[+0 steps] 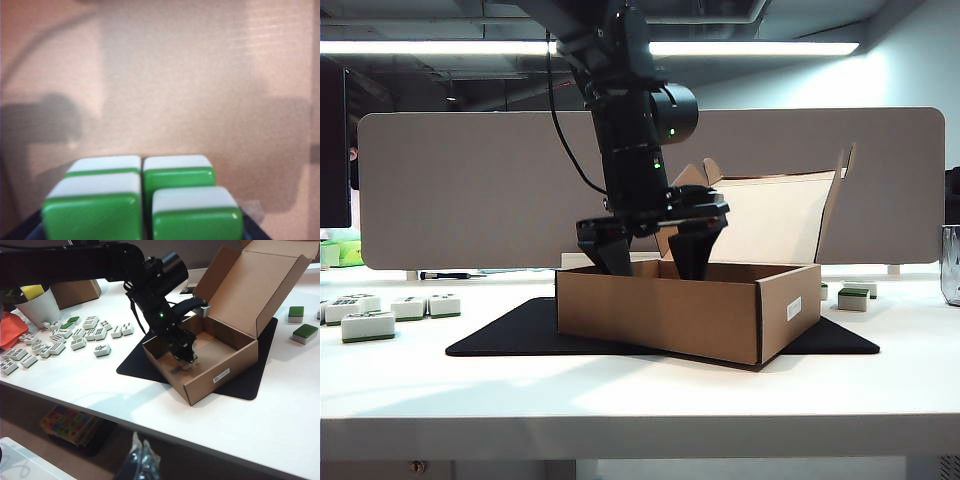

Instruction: Pick up four mahjong tiles and put them into the paper box.

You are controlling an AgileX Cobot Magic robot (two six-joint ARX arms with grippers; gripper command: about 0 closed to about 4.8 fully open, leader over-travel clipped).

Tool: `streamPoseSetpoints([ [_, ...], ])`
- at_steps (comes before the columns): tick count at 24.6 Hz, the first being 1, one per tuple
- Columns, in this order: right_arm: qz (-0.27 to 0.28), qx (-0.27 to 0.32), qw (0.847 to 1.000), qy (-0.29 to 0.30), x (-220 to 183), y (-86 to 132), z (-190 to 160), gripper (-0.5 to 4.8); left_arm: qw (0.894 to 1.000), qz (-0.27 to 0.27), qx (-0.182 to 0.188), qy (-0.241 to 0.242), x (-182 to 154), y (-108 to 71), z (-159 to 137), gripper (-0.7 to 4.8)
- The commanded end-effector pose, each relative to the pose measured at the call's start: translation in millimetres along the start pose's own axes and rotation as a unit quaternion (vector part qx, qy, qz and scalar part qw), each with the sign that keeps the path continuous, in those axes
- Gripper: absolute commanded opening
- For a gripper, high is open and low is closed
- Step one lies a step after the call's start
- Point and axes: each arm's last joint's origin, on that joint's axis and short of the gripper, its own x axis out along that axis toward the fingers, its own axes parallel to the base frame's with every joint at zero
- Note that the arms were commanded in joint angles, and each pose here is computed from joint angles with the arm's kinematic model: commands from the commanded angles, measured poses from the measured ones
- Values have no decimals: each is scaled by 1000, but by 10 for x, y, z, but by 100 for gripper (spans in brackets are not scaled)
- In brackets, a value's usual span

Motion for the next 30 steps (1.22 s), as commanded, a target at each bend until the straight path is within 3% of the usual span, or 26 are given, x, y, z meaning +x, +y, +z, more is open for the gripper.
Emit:
streamPoseSetpoints([
  [1,1,-7,1000,-11,-26,14,-6,-1,1000,12,3,-22,-134,-15,28,435],
  [9,1,-7,1000,-11,-26,14,-6,-1,1000,9,5,-18,-206,-42,24,436],
  [17,1,-7,1000,-11,-26,13,-6,-1,999,8,3,-32,-855,-88,74,418],
  [21,1,-7,1000,-11,-26,13,-6,-1,999,17,-10,-48,-1338,49,-86,330],
  [25,1,-7,1000,-10,-26,13,-6,-1,996,31,-38,-75,-1803,257,-351,298],
  [30,1,-7,1000,-10,-26,13,-6,-1,992,57,-56,-98,-2357,468,-943,202],
])
